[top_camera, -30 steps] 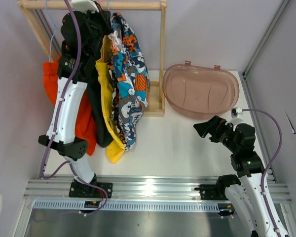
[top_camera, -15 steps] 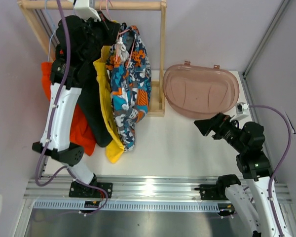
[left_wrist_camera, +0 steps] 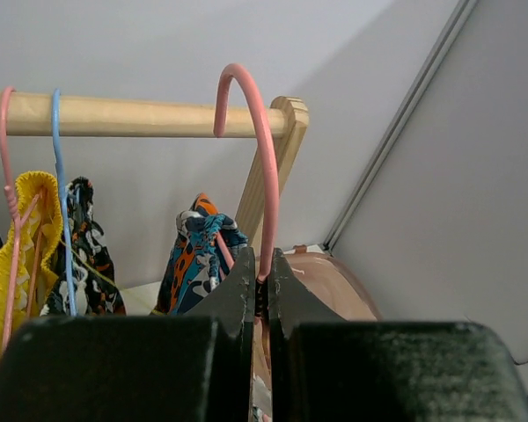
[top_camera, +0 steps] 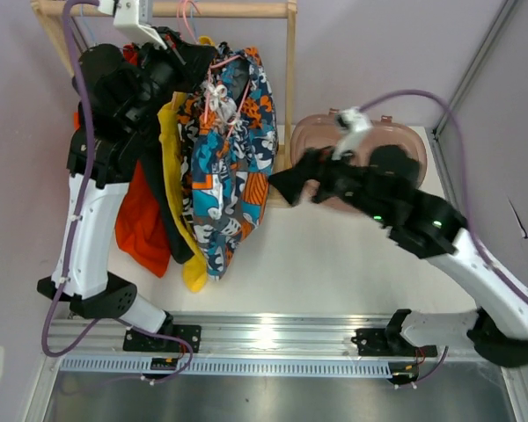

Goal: Remove the shorts from the hanger

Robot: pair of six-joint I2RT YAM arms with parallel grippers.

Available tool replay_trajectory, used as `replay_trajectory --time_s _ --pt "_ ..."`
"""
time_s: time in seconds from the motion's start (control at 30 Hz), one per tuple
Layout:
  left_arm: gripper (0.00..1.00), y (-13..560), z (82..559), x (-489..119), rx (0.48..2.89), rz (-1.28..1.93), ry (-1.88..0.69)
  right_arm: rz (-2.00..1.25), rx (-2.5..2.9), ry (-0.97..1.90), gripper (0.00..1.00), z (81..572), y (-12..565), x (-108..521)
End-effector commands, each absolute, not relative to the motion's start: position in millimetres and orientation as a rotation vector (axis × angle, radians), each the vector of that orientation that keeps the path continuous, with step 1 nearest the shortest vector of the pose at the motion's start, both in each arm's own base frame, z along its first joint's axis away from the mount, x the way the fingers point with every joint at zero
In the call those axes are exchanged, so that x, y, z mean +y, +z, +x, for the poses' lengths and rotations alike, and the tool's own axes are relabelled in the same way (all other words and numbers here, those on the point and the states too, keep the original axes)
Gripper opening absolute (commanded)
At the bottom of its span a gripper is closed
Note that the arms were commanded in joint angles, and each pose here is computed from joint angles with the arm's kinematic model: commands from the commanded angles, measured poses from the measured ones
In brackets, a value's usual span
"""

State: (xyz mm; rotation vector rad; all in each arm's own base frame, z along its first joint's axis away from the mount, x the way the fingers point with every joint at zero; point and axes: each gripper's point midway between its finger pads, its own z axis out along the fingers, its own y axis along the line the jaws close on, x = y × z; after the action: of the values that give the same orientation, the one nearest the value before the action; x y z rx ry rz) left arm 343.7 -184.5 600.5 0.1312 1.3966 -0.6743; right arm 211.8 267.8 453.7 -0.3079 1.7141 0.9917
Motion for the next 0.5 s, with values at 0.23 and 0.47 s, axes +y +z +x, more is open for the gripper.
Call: replay_trajectory --time_s 0.23,0.47 --pt "0.00 600 393 -176 1.353 -0.002 -0.533 -0.418 1.771 0.809 1.00 185 449 387" --pt "0.00 583 415 -172 1.370 -0.016 -0.440 -0.483 1.759 0.792 0.99 143 452 432"
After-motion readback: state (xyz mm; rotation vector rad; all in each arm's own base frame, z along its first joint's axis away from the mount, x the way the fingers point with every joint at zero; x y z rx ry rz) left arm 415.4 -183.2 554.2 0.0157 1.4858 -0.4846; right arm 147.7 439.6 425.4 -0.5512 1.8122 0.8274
